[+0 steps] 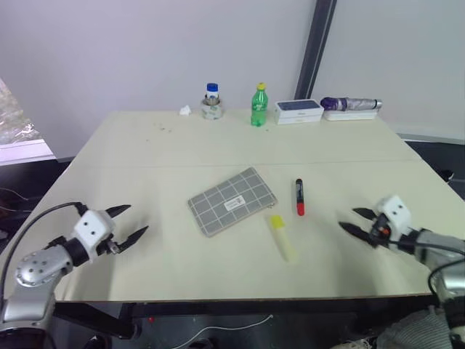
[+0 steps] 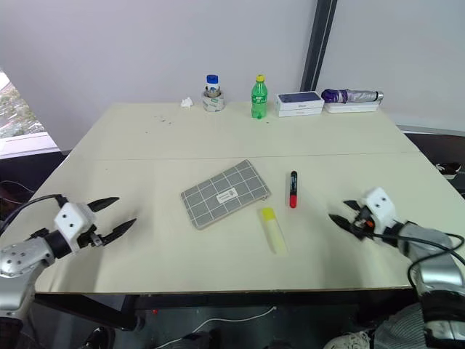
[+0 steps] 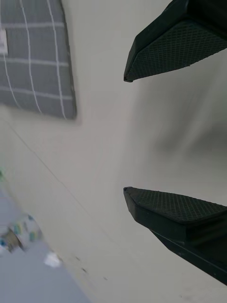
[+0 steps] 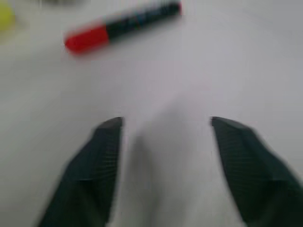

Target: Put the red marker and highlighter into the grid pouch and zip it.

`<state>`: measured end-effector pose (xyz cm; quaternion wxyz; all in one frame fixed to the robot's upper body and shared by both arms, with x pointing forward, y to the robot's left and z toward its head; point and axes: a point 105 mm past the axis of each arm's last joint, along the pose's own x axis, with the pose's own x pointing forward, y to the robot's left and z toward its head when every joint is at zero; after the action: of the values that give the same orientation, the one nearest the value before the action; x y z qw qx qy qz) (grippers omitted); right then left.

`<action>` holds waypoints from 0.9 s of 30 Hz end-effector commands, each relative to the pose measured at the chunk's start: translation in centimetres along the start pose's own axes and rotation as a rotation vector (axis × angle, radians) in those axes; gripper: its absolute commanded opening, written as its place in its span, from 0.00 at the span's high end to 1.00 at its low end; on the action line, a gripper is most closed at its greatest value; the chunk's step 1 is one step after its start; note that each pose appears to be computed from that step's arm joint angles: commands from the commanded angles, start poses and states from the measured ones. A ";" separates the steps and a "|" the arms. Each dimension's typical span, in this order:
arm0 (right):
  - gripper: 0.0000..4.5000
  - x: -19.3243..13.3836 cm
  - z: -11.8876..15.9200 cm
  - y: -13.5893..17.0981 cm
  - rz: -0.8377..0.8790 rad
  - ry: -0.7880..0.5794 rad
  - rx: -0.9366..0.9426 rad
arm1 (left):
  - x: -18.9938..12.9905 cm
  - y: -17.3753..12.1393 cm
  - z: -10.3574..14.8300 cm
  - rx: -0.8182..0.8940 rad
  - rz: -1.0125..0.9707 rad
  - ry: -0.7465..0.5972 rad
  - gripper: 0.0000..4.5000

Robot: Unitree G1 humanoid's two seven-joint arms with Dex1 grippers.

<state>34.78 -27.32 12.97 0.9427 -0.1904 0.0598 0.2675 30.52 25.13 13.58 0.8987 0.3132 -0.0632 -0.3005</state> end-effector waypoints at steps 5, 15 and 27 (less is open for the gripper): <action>0.99 7.2 8.8 2.6 -0.016 -0.225 -0.050 | 2.9 -0.8 1.4 0.263 -0.091 -0.060 0.17; 0.99 13.8 9.4 4.5 -0.082 -0.092 -0.200 | 6.8 -4.1 1.5 0.470 -0.246 -0.130 0.17; 0.99 14.8 6.3 7.2 -0.013 -0.030 -0.203 | 9.2 -7.0 1.7 0.526 -0.355 -0.166 0.17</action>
<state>43.58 -12.51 12.58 0.9215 -0.2802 0.0352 0.2666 34.10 15.08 10.68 0.7222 0.5101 -0.1588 -0.4393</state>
